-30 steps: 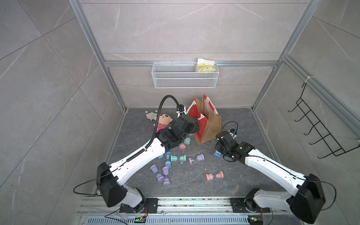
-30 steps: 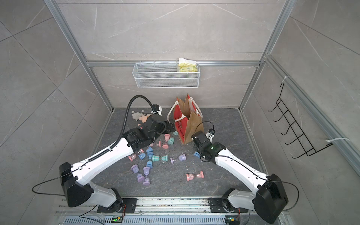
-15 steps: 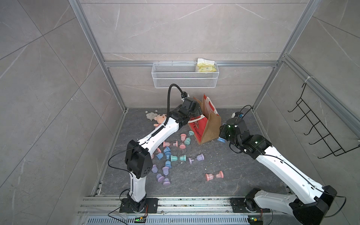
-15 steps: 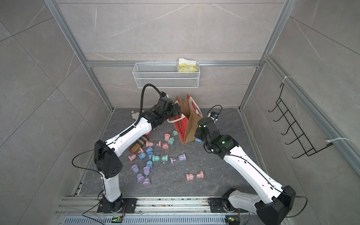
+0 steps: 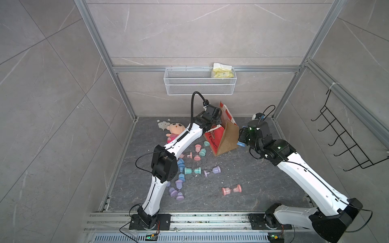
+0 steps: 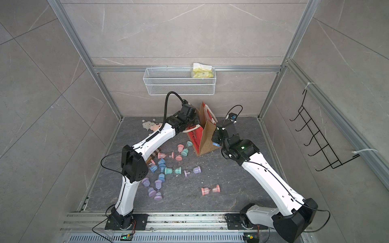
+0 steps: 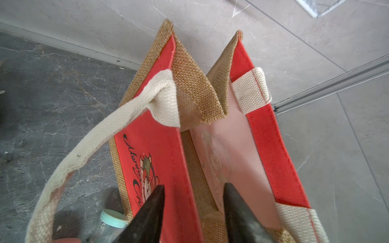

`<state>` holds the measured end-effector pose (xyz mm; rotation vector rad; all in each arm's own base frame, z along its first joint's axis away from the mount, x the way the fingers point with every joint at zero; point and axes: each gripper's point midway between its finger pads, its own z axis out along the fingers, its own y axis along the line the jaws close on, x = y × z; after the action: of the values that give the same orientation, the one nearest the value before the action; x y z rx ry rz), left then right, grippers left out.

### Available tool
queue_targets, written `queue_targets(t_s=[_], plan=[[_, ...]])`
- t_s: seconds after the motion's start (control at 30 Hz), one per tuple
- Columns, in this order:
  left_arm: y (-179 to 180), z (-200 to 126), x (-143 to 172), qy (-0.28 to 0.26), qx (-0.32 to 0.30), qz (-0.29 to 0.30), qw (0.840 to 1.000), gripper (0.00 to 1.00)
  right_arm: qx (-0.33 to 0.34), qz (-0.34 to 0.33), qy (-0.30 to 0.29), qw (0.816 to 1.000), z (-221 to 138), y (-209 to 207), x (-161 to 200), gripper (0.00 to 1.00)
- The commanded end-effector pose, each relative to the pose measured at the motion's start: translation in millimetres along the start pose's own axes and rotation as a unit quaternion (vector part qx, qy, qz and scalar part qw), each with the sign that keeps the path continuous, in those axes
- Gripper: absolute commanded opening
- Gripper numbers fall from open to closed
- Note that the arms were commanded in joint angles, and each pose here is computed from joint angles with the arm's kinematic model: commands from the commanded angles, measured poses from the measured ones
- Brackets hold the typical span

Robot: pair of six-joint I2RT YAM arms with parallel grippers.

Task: Put the hourglass into the canvas bag
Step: Pick up the hourglass from the center of the board, then move the canvas bag to the center of the board.

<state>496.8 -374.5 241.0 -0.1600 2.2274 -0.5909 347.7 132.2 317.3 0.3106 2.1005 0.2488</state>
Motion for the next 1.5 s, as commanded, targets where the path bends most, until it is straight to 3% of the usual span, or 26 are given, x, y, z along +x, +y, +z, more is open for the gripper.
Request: queue_targets(t_s=[0.0,0.3,0.6,0.9,1.13,1.47], plan=[[1,-5,-7,-0.005,-0.009,0.018,1.0,0.36,-0.006,-0.007,-0.014,1.0,-7,3,-14,0.0],[-23,-13,-3,0.009,0.041,0.047,0.998,0.0,-0.003,-0.008,-0.022,1.0,-9,2,-21,0.0],[-89,-43,5,-0.012,0.14,0.132,0.981,0.0,0.016,0.01,-0.032,0.999,-16,-14,-37,0.0],[-135,-70,32,0.015,0.227,0.171,0.959,0.0,0.02,0.029,-0.025,0.999,-28,-32,-52,0.0],[-138,-80,53,0.051,0.263,0.171,0.948,0.0,0.015,0.042,-0.016,0.999,-26,-38,-59,0.0],[-138,-90,50,0.053,0.265,0.165,0.949,0.0,0.03,0.057,0.029,0.998,34,-42,-44,0.0]])
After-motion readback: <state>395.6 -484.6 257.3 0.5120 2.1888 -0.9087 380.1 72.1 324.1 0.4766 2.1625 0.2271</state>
